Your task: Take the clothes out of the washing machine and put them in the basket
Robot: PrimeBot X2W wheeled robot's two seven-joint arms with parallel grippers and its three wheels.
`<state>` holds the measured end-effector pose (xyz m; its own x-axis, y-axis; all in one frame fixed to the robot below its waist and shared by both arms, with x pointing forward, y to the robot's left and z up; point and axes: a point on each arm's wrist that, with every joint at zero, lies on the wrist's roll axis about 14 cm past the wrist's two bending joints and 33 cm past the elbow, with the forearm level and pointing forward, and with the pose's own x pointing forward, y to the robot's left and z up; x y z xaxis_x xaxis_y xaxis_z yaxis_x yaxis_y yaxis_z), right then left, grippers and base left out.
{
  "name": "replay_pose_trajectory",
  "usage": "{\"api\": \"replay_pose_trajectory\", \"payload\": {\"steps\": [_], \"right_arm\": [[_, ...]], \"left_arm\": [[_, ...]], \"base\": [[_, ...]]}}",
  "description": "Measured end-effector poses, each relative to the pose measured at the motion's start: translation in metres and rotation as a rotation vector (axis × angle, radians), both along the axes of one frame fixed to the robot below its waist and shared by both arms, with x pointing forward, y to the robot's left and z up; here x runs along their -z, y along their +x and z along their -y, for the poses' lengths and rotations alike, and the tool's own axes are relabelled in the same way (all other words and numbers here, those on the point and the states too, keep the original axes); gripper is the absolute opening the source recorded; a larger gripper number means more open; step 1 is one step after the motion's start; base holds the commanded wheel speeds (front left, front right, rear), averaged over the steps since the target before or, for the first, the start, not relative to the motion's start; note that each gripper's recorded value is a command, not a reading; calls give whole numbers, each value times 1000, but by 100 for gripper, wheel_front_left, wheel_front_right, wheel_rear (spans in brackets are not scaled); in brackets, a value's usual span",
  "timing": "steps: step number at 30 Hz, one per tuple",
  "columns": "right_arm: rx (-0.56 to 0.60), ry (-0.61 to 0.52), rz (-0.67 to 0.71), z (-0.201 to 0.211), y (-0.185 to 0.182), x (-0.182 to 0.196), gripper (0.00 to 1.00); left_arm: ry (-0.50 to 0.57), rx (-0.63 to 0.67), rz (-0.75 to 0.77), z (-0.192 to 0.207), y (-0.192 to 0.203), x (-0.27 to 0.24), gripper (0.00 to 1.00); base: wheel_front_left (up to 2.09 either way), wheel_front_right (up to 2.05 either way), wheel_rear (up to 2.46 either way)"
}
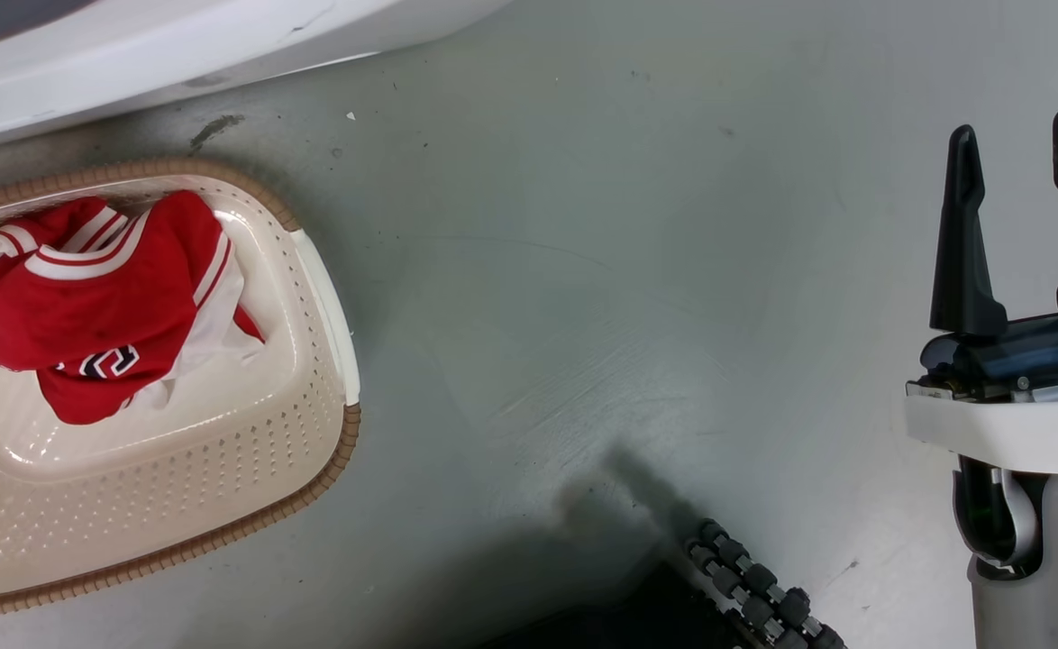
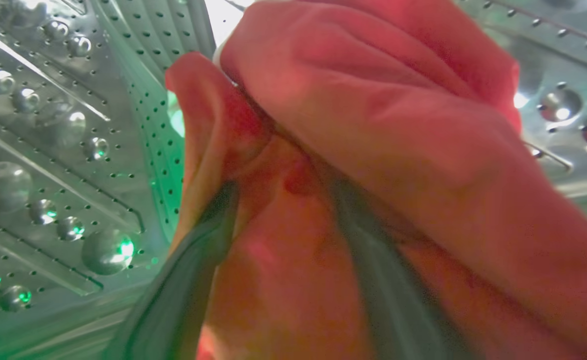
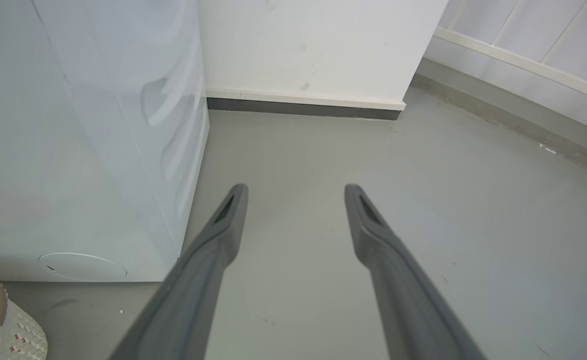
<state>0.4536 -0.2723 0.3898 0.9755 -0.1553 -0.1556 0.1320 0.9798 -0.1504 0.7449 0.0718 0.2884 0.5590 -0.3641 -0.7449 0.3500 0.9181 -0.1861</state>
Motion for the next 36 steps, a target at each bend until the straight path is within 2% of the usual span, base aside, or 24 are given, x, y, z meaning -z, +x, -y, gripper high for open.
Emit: {"api": "replay_pose_trajectory", "payload": {"steps": [1,8,16,21,27,36], "right_arm": [[0,0,-1,0,0,1,100],[3,-1,7,1,2,-1,100],[-15,-28,55,0,10,-18,100],[-19,-42,88,-1,11,-32,100],[-45,-52,151,-10,16,-55,100],[-87,-38,256,-28,10,-100,100]], "left_arm": [[5,1,-1,-1,0,1,0],[-9,-18,61,-4,7,-3,0],[-16,-36,262,-12,18,-44,0],[-32,-34,343,-13,8,-67,0],[-17,-2,414,-20,-18,-89,0],[-57,-6,463,-26,-85,-106,0]], "base": [[0,0,0],[0,0,0],[0,0,0],[0,0,0],[0,0,0],[0,0,0]]}}
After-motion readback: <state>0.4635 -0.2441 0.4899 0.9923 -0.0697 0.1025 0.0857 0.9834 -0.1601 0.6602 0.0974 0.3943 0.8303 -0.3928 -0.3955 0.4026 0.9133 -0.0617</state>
